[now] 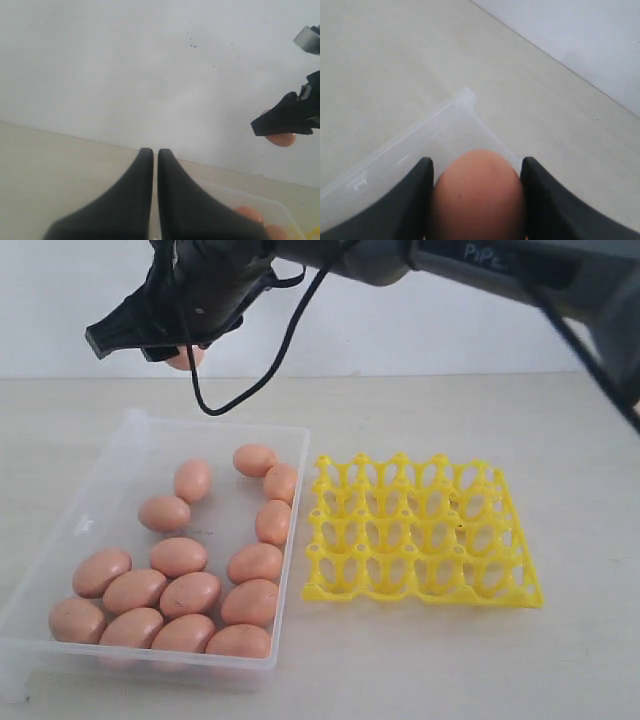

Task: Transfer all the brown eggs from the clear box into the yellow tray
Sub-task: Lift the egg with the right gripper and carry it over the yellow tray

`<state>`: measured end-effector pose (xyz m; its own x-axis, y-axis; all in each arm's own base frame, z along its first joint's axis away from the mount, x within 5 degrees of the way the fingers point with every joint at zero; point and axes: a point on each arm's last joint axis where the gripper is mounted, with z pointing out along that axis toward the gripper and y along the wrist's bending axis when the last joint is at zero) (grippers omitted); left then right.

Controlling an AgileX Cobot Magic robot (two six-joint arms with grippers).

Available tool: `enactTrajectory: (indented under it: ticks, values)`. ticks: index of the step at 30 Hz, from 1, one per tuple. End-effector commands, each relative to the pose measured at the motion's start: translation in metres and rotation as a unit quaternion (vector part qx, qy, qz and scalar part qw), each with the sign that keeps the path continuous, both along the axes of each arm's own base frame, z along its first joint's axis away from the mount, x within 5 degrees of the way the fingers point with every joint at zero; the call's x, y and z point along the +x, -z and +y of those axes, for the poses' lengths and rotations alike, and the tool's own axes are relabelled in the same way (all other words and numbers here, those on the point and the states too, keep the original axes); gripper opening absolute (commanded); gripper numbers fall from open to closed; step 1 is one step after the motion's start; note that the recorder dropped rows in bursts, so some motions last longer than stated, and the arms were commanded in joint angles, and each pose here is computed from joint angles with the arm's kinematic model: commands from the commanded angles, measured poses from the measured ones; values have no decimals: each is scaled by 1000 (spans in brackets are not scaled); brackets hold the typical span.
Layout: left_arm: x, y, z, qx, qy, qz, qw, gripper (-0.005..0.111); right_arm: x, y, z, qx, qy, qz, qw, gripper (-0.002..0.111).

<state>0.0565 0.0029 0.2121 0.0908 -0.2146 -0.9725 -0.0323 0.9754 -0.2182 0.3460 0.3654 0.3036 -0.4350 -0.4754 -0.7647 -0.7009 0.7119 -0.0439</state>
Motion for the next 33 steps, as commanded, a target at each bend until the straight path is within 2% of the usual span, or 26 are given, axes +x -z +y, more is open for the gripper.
enactTrajectory:
  ticks: [1, 6, 12, 17, 24, 26, 29, 33]
  values:
    - [0, -1, 0, 1, 2, -3, 1000, 4, -22, -24, -17, 2, -12, -27, 1000, 0]
    - [0, -1, 0, 1, 2, -3, 1000, 4, -48, -30, -44, 17, -20, -42, 999, 0]
    - [0, -1, 0, 1, 2, -3, 1000, 4, -90, -36, -85, 105, -32, -106, 988, 0]
    - [0, -1, 0, 1, 2, -3, 1000, 4, -122, -18, -129, 178, -37, -164, 970, 0]
    - [0, -1, 0, 1, 2, -3, 1000, 4, -125, 29, -203, 219, 69, -216, 949, 0]
    - [0, -1, 0, 1, 2, -3, 1000, 4, -124, 42, -222, 237, 111, -251, 932, 0]
    - [0, -1, 0, 1, 2, -3, 1000, 4, -120, 56, -238, 257, 146, -296, 908, 0]
    - [0, -1, 0, 1, 2, -3, 1000, 4, -104, 70, -236, 240, 118, -316, 910, 0]
